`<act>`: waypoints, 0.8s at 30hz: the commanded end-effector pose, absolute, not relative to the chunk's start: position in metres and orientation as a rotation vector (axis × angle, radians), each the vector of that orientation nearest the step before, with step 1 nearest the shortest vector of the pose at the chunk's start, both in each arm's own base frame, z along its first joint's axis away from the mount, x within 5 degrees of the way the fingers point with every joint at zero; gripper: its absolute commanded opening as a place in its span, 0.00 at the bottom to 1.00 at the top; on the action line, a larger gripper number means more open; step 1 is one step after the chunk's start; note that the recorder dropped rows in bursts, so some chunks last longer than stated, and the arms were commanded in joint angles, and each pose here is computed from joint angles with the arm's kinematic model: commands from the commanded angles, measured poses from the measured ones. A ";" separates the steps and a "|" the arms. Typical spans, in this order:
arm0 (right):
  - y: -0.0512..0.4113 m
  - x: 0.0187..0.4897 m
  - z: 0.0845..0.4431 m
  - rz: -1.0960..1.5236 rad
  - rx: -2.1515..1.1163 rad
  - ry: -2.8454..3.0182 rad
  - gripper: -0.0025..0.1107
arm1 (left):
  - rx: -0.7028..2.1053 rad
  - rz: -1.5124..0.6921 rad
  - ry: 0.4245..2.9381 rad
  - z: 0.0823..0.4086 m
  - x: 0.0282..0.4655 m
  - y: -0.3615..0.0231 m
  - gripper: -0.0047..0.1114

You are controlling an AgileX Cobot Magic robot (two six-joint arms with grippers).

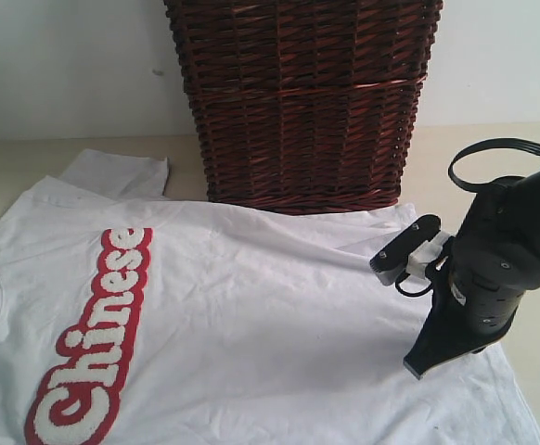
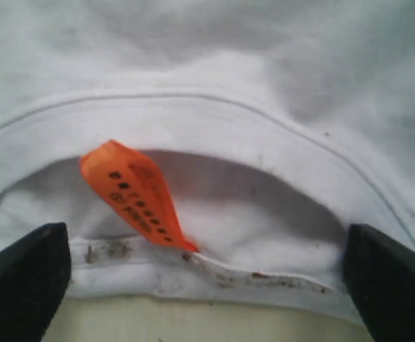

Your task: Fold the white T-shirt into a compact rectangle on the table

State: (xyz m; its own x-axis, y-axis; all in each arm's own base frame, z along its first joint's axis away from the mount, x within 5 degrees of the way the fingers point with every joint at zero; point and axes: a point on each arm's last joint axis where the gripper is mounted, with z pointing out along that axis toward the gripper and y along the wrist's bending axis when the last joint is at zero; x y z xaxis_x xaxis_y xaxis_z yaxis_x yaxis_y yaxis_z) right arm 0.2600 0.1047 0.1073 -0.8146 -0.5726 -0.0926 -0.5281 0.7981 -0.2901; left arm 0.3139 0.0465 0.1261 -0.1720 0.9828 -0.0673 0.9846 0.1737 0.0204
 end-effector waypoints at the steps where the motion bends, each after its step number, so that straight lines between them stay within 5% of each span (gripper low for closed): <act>1: 0.103 0.257 0.097 -0.354 -0.859 2.845 0.02 | 1.940 -0.013 2.360 0.113 0.319 0.051 0.95; 24: 0.104 0.257 0.097 -0.337 -0.847 2.844 0.02 | 2.219 0.038 2.261 0.129 0.333 0.065 0.95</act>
State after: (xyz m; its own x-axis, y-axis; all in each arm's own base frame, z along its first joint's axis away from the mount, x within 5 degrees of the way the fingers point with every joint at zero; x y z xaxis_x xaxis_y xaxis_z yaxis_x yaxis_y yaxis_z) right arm 0.2601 0.1048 0.1071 -0.8181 -0.5670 -0.0961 -0.5234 0.8033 -0.2841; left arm 0.3310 0.0680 0.1259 -0.0724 0.9969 0.0318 0.9973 0.0728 -0.0113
